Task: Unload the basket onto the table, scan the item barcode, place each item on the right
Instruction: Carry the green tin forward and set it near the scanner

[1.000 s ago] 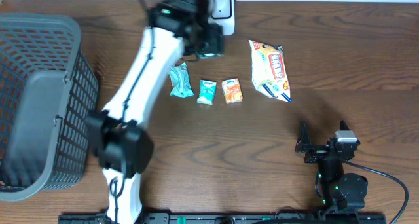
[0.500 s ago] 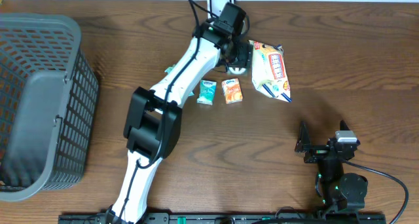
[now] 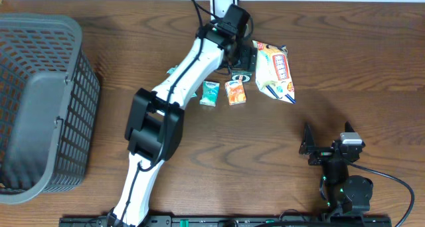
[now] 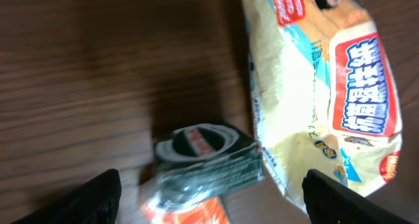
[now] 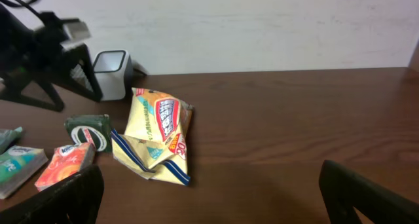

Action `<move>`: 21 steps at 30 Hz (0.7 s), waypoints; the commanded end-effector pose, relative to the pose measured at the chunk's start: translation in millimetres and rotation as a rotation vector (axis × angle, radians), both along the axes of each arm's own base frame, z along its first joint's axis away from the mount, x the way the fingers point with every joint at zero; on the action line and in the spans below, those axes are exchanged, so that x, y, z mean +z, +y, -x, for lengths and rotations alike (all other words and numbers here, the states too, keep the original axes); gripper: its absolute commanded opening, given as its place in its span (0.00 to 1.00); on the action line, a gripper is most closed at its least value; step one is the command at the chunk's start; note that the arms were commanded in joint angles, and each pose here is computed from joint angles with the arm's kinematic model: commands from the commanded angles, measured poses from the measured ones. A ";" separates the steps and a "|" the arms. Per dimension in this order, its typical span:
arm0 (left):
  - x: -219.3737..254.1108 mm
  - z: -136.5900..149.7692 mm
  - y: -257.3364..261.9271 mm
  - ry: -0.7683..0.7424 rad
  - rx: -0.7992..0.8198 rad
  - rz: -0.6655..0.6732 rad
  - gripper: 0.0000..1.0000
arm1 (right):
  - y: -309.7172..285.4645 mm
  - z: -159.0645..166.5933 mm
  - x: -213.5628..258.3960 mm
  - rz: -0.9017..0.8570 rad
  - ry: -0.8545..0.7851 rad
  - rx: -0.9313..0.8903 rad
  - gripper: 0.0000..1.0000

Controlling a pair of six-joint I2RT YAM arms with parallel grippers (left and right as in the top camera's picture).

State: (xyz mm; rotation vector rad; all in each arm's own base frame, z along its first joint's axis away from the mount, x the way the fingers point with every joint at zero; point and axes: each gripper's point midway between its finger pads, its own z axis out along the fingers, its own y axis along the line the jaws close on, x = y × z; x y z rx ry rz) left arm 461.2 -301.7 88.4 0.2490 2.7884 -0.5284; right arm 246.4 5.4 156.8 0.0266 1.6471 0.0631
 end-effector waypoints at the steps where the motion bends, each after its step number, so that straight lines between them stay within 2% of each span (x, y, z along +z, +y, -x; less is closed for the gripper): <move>1: 74.1 -6.4 25.1 -0.101 0.043 0.056 0.87 | -1.9 0.1 -1.2 -0.001 0.003 -0.008 0.99; 3: 90.9 -4.0 35.0 -0.114 0.057 0.063 0.84 | -1.9 0.1 -1.2 -0.001 0.003 -0.008 0.99; 5: 101.9 1.3 41.9 -0.114 0.065 0.063 0.75 | -1.9 0.1 -1.2 -0.001 0.003 -0.008 0.99; 7: 101.7 9.1 44.3 -0.089 0.063 0.051 0.59 | -1.9 0.1 -1.2 -0.001 0.003 -0.008 0.99; 9: 94.2 19.4 42.5 -0.048 0.055 0.032 0.34 | -1.9 0.1 -1.2 -0.001 0.003 -0.008 0.99; 12: 75.7 38.0 32.2 0.010 0.023 0.002 0.11 | -1.9 0.1 -1.3 -0.001 0.003 -0.008 0.99; 13: 68.7 43.8 27.4 0.022 0.009 -0.005 0.08 | -1.9 0.1 -1.3 -0.001 0.003 -0.008 0.99; 17: 42.7 62.4 6.3 0.044 -0.046 -0.019 0.08 | -1.9 0.1 -1.4 -0.001 0.003 -0.008 0.99; 21: 20.5 69.0 -5.8 0.041 -0.074 -0.018 0.08 | -1.9 0.1 -1.4 -0.001 0.004 -0.008 0.99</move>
